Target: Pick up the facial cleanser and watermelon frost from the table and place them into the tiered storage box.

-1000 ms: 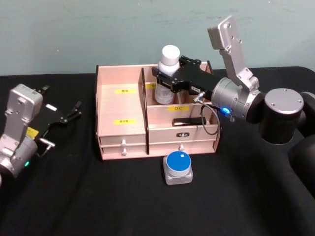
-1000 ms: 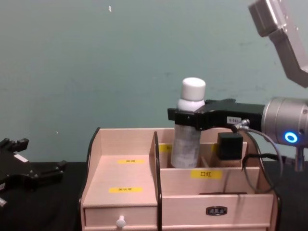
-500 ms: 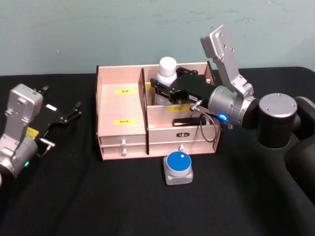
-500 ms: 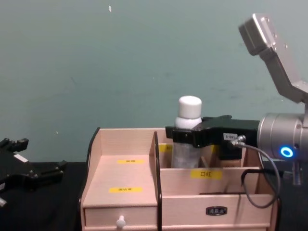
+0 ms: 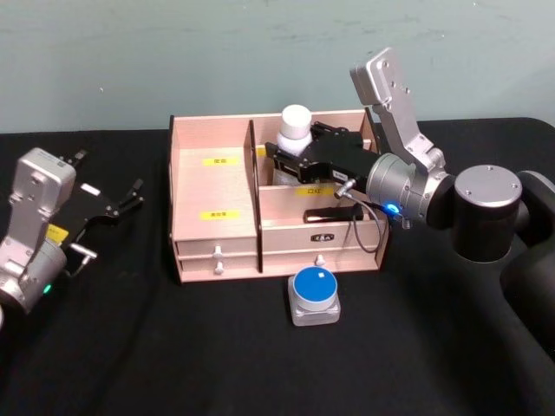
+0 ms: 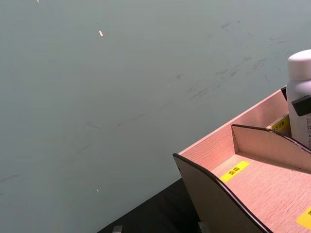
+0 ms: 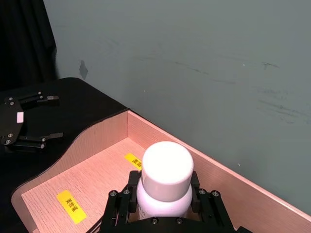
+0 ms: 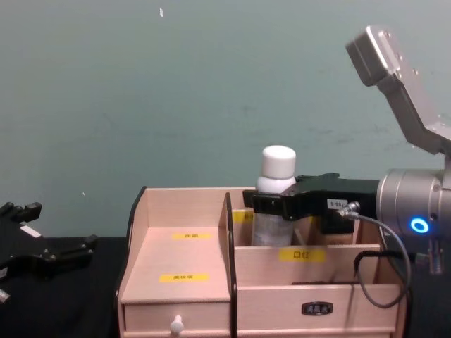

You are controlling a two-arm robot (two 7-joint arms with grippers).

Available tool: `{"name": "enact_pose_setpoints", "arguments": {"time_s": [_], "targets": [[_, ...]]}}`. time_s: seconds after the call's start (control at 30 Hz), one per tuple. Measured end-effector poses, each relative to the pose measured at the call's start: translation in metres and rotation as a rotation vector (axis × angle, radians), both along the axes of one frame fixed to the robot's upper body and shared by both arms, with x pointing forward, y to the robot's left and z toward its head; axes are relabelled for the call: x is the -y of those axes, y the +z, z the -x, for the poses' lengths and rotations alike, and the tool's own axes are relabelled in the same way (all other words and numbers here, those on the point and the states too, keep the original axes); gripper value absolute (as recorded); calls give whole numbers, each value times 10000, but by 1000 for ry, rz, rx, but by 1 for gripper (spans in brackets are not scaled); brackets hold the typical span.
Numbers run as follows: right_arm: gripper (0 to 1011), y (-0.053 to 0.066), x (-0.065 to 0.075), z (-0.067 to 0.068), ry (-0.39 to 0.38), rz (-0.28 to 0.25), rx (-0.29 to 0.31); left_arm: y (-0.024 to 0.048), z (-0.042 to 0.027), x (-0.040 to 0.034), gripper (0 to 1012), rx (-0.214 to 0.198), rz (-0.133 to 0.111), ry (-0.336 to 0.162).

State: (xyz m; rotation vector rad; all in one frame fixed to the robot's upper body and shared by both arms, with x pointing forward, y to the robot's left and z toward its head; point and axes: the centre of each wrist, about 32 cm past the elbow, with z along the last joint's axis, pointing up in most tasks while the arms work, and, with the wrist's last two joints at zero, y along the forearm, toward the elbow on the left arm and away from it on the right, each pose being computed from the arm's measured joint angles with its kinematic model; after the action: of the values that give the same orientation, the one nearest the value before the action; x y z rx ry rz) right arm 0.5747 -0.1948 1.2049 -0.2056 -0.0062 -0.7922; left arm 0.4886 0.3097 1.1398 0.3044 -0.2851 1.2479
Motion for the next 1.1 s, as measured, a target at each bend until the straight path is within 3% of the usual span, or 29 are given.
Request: {"name": "enact_pose_setpoints", "arguments": {"time_s": [0.13, 0.17, 0.27, 0.47, 0.7, 0.87, 1.0, 1.07, 1.1], "targets": [[637, 3, 0, 1, 0, -2, 2, 0, 0, 0, 1010, 0, 0, 0], [702, 3, 0, 1, 0, -2, 2, 0, 0, 0, 1010, 0, 0, 0], [758, 3, 0, 1, 0, -3, 3, 0, 0, 0, 1010, 0, 0, 0], [964, 4, 2, 2, 0, -4, 4, 0, 0, 0, 1010, 0, 0, 0], [1002, 99, 80, 102, -8, 8, 20, 0, 0, 0, 1010, 0, 0, 0], [1002, 205, 139, 251, -17, 19, 27, 0, 0, 0, 1010, 0, 0, 0], [1002, 276, 181, 454, -12, 29, 27, 0, 0, 0, 1010, 0, 0, 0], [1003, 302, 202, 640, 1, 41, 20, 0, 0, 0, 1010, 0, 0, 0], [1003, 302, 202, 640, 1, 41, 20, 0, 0, 0, 1010, 0, 0, 0]]}}
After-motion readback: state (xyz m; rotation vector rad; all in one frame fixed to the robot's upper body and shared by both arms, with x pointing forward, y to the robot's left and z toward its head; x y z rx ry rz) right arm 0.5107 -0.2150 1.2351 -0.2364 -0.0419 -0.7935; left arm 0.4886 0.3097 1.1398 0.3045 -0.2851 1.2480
